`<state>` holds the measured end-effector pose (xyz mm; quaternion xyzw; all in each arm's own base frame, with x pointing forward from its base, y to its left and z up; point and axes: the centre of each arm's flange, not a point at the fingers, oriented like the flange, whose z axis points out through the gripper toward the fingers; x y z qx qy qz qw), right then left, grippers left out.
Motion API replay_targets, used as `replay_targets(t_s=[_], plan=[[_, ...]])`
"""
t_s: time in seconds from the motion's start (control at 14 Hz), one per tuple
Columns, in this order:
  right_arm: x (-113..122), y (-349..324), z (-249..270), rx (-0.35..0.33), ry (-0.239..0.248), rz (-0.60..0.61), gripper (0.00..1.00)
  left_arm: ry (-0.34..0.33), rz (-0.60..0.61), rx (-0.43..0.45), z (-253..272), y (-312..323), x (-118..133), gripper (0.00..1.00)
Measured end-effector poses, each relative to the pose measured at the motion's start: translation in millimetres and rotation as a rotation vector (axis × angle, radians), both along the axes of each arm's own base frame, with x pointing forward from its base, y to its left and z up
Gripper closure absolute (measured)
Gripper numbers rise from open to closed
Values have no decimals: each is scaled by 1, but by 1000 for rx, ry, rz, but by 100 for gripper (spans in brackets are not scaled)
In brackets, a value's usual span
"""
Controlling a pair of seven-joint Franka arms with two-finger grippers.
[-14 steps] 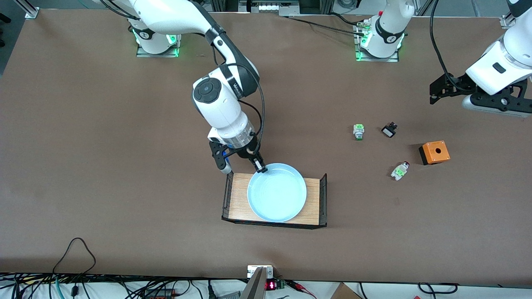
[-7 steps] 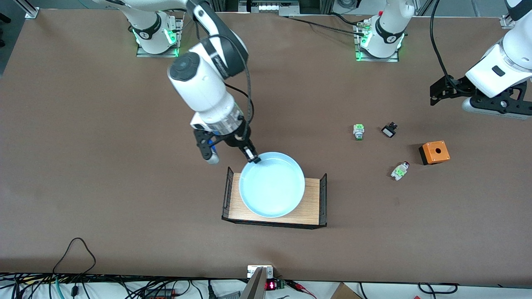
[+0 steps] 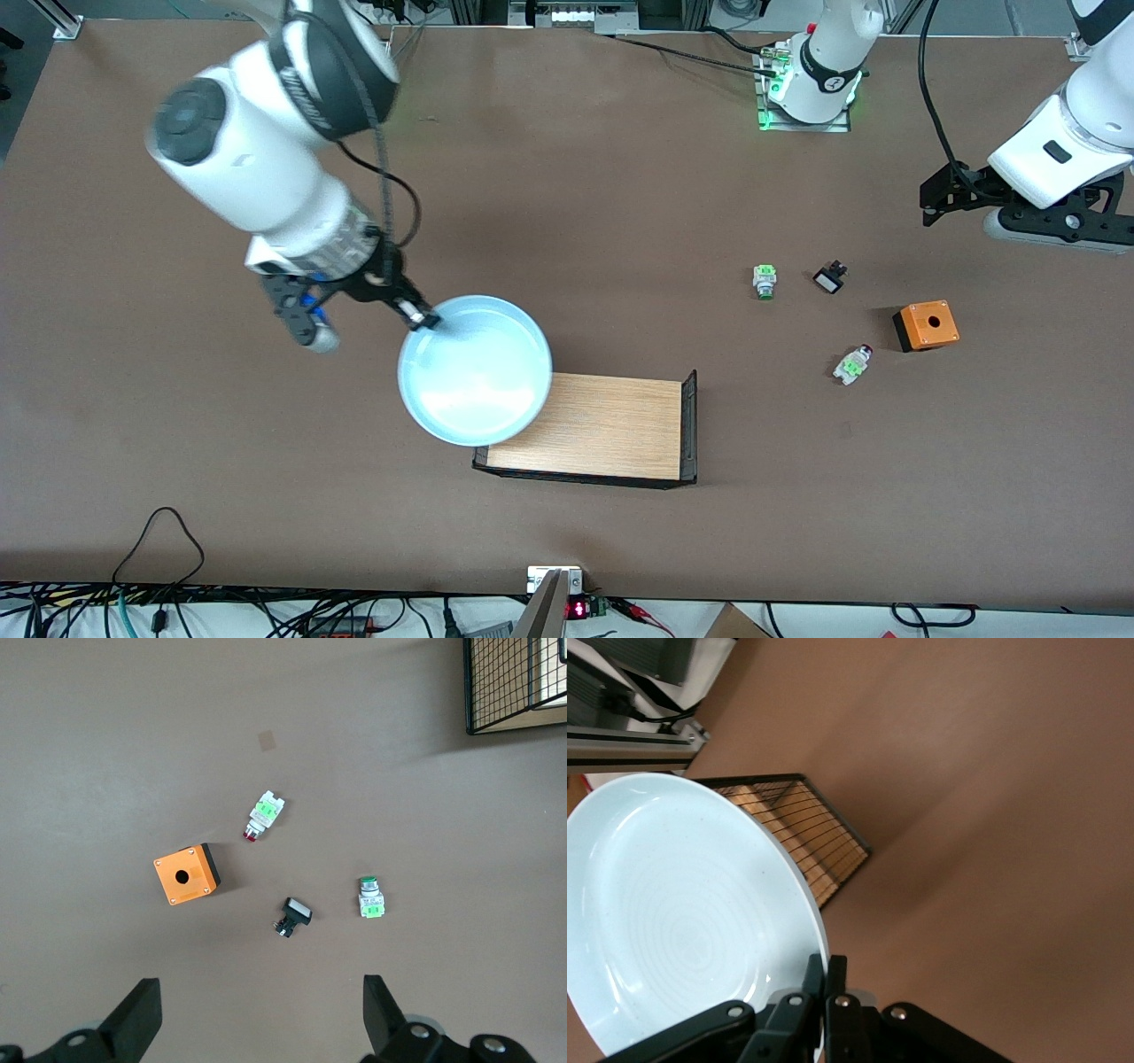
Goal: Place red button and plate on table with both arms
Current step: 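Lift the plate out of the basket with the right gripper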
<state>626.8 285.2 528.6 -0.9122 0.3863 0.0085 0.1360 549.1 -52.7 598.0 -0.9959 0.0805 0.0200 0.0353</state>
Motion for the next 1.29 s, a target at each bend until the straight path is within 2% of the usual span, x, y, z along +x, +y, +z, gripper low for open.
replay_targets(t_s=[0.36,0.72,1.0,1.29], plan=[[9,-110,-6,-50,131,127,97,0,-3,0,0,-2,0,0],[5,-194,-52,-40,203,295,97,-4,-4,0,0,-2,0,0],[-8,-255,-88,-25,234,426,97,-4,-4,0,1,-2,0,0],[-17,-287,-125,-105,244,573,97,-5,-4,0,1,-2,0,0]])
